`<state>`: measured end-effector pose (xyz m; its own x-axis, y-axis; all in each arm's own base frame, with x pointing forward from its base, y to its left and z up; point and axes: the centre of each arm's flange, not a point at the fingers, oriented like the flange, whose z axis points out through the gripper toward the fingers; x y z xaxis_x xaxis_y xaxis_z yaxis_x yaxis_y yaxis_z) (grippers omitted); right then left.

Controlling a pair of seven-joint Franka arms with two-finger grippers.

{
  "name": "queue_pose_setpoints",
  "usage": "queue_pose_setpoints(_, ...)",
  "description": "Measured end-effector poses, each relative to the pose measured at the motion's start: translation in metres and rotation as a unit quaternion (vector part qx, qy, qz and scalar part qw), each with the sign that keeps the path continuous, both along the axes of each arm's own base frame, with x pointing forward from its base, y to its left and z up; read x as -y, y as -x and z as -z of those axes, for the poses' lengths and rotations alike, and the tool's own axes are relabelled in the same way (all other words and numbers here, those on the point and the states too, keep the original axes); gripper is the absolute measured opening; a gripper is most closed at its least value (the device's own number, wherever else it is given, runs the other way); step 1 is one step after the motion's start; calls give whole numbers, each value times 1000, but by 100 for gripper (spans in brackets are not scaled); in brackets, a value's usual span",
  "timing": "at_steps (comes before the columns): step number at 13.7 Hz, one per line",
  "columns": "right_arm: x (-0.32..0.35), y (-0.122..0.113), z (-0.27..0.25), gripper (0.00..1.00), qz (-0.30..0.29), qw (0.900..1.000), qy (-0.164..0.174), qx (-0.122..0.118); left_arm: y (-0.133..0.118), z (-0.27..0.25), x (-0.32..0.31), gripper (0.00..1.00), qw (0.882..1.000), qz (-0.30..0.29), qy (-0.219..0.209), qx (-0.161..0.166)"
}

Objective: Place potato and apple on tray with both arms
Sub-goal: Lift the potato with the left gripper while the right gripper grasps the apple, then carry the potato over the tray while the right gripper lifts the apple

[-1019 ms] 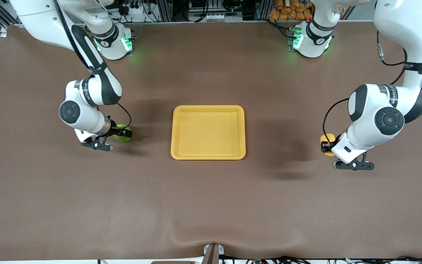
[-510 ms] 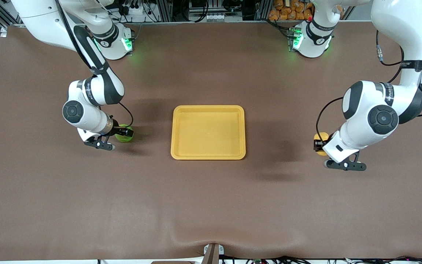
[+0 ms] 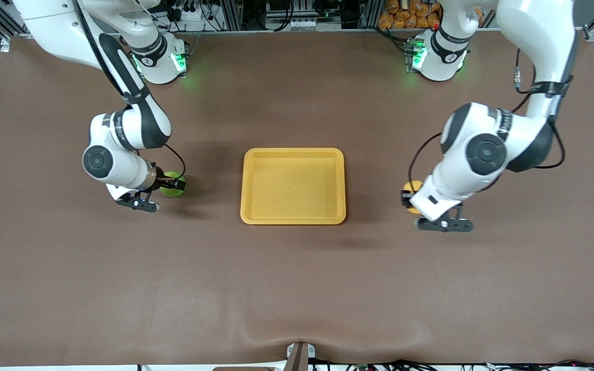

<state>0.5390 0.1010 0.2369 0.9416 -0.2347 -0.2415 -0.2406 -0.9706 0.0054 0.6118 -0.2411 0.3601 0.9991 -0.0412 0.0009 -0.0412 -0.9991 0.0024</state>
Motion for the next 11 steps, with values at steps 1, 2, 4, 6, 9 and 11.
queue_pose_setpoints(1,1,-5,-13,81,1,1000,0,-7,3,2,19,46,1000,-5,2,1)
queue_pose_setpoints(2,2,-11,-26,81,0,1000,-1,-13,6,4,38,46,1000,-10,4,0)
queue_pose_setpoints(4,2,-20,-48,81,0,1000,-2,-20,15,13,72,46,1000,-17,6,-3)
queue_pose_setpoints(6,2,-27,-65,81,-1,1000,-3,-25,23,25,101,46,1000,-18,7,-9)
queue_pose_setpoints(9,-1,-32,-78,81,-4,1000,-5,-23,36,48,145,46,1000,-25,4,-17)
queue_pose_setpoints(11,-6,-32,-83,81,-9,1000,-6,-23,41,62,167,46,1000,-22,-1,-17)
